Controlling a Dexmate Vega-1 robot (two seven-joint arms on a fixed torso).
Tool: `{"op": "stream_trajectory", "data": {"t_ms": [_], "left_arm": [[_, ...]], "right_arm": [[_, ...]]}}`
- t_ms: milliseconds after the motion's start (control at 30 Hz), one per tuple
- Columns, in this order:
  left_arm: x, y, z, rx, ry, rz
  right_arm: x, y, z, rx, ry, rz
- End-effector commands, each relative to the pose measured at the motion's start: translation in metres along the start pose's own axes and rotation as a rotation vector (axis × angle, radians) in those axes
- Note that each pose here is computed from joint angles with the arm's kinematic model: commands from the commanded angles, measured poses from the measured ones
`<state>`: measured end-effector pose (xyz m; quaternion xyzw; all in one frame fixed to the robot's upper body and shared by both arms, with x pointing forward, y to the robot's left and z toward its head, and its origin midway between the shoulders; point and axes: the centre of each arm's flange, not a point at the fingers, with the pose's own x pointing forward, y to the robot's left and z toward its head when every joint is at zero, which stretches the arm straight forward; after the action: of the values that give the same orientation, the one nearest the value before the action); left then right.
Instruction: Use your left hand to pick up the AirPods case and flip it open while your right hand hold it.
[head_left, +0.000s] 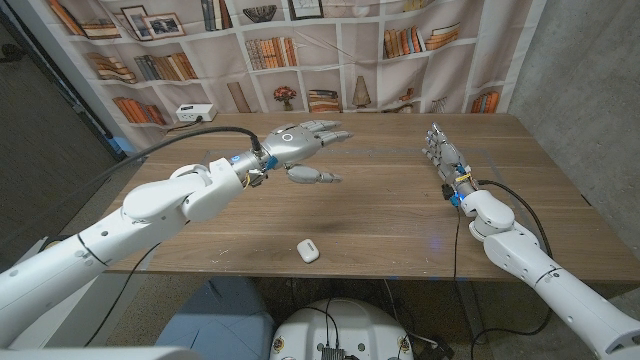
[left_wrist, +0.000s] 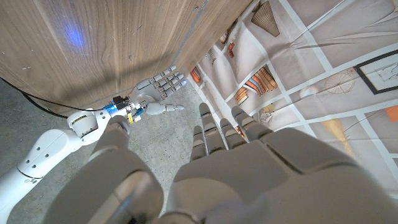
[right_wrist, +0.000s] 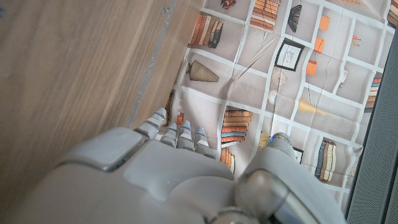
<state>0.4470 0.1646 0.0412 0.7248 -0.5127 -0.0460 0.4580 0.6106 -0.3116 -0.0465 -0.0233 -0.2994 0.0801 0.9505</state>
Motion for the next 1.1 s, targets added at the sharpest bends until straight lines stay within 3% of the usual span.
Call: {"op": "stream_trajectory", "data": {"t_ms": [33,133,333,800,1100], "left_arm": [[-0.010,0.005,0.000,0.057,-0.014,-0.028],[-0.011,0.007,0.001,0.059,-0.021,-0.038],[-0.014,0.009,0.003,0.073,-0.040,-0.062],[-0.016,0.015,0.012,0.122,-0.104,-0.120],[-0.018,0.022,0.008,0.153,-0.101,-0.115]], "right_arm": [[-0.003,-0.003,0.001,0.026,-0.022,-0.006],[-0.003,-0.002,0.002,0.043,-0.035,0.001],[-0.004,0.000,0.008,-0.045,-0.012,0.032],[-0.004,0.010,0.007,0.009,-0.036,0.056],[-0.002,0.014,0.006,0.009,-0.027,0.066]]}}
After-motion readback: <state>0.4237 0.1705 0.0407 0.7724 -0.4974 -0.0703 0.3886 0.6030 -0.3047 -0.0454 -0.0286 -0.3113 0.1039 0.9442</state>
